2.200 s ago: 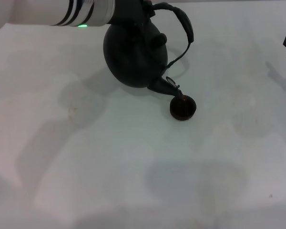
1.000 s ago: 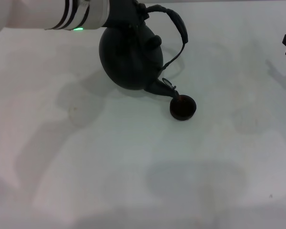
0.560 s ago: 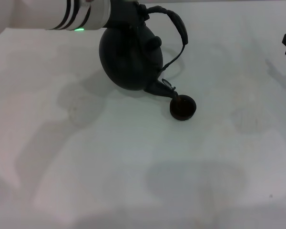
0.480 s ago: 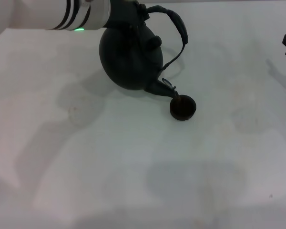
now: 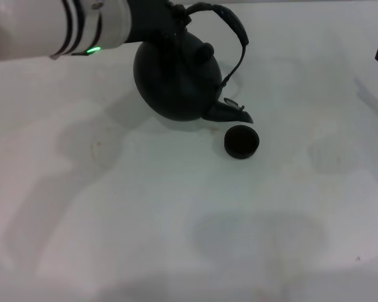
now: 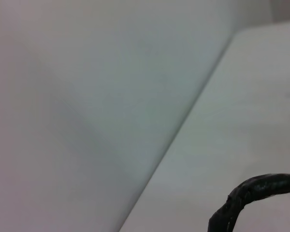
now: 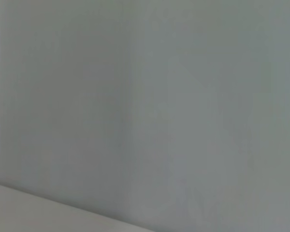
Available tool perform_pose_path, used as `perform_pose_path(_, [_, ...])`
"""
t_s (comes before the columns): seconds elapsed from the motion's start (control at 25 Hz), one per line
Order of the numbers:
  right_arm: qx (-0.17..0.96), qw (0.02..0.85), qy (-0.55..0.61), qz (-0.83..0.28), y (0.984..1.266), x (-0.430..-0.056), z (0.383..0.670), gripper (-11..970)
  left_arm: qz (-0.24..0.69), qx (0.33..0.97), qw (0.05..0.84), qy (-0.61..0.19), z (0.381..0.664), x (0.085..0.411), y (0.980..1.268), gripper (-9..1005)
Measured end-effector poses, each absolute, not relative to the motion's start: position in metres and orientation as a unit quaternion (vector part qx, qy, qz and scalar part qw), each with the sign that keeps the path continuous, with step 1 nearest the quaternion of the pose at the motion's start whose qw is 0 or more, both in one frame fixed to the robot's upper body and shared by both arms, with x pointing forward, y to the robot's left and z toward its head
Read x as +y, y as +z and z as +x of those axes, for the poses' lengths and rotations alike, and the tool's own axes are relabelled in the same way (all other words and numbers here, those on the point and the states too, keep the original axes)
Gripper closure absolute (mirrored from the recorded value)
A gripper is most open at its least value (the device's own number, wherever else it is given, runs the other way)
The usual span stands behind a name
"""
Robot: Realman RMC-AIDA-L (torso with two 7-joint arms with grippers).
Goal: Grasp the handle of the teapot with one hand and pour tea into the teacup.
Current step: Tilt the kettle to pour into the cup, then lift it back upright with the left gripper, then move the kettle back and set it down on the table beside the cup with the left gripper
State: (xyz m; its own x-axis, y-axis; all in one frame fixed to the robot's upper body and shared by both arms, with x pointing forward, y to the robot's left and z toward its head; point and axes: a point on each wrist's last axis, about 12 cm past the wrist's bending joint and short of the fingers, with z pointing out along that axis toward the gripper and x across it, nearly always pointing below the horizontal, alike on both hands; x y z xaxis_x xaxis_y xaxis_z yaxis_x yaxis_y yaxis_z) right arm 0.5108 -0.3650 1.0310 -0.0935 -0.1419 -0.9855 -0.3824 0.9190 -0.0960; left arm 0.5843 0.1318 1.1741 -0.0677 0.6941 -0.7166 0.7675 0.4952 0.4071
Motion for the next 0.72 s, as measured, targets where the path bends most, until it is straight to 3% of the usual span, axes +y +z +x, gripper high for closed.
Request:
perform_pose_path(0.56, [0.731,0.65,0.088,-0.185,1.035,-0.365,0.519,100,0.312,0.756,0.573,-0.053,0.547,0.195,1.154,886])
perform_pose_path(0.72, [0.731,0.65,0.088,-0.189,1.037,-0.366,0.52,100,0.286,0.757,0.585,-0.05,0.539,0.2,1.146,886])
